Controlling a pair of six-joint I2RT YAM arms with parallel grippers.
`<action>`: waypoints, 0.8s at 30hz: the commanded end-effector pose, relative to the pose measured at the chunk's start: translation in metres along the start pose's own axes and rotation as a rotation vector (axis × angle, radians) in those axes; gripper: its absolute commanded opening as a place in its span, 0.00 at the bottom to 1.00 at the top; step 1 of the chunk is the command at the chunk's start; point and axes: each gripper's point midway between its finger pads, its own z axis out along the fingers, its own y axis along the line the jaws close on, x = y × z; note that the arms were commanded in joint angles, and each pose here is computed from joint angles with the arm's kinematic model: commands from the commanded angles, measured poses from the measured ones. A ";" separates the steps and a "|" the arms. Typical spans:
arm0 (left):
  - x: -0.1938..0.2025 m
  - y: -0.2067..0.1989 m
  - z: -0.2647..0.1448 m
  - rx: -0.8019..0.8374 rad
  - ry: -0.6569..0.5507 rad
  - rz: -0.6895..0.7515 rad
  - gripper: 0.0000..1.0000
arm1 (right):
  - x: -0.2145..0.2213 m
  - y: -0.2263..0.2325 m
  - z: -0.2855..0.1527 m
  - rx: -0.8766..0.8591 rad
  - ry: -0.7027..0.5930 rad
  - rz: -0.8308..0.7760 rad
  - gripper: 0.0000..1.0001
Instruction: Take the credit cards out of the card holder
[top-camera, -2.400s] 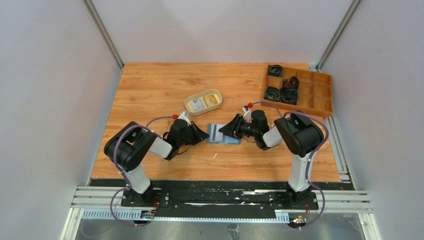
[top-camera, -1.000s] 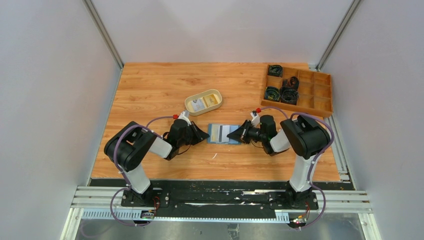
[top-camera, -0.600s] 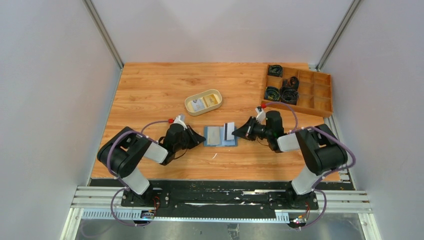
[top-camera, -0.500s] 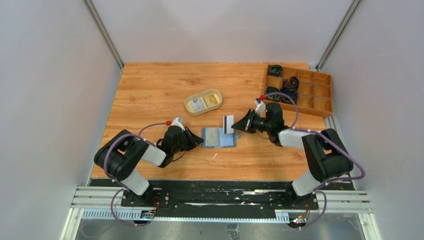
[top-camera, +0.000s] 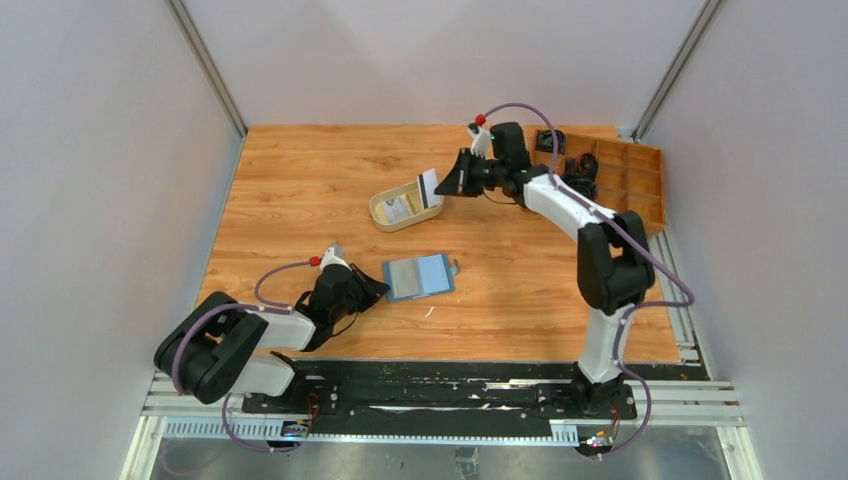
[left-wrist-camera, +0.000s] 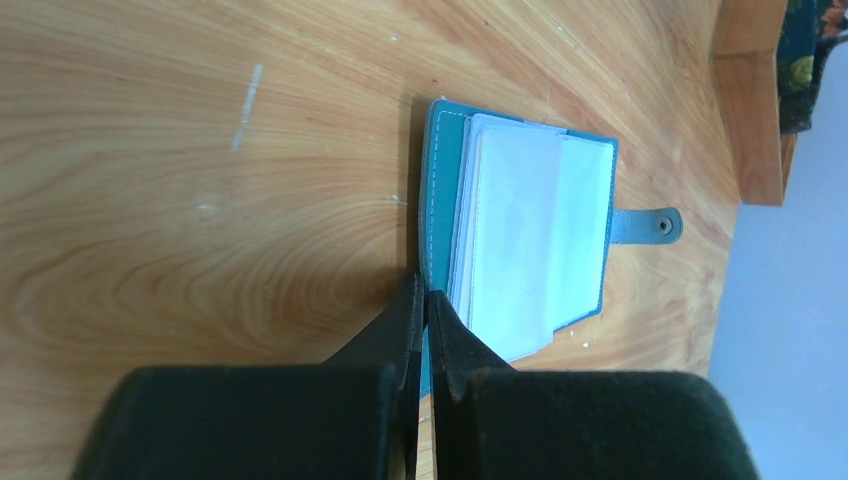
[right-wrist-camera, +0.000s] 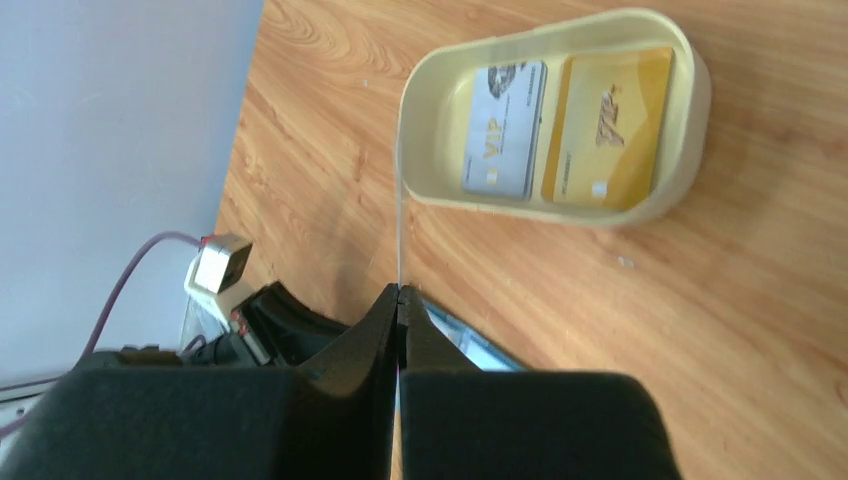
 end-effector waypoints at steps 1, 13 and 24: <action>-0.002 0.035 -0.009 -0.142 -0.024 0.019 0.00 | 0.018 -0.004 0.038 0.026 0.165 0.042 0.00; 0.004 0.035 -0.011 -0.138 0.007 0.016 0.00 | 0.022 -0.004 0.115 0.022 0.240 0.023 0.00; 0.006 0.035 -0.011 -0.138 0.020 0.019 0.00 | 0.042 -0.023 0.133 0.052 0.281 0.039 0.00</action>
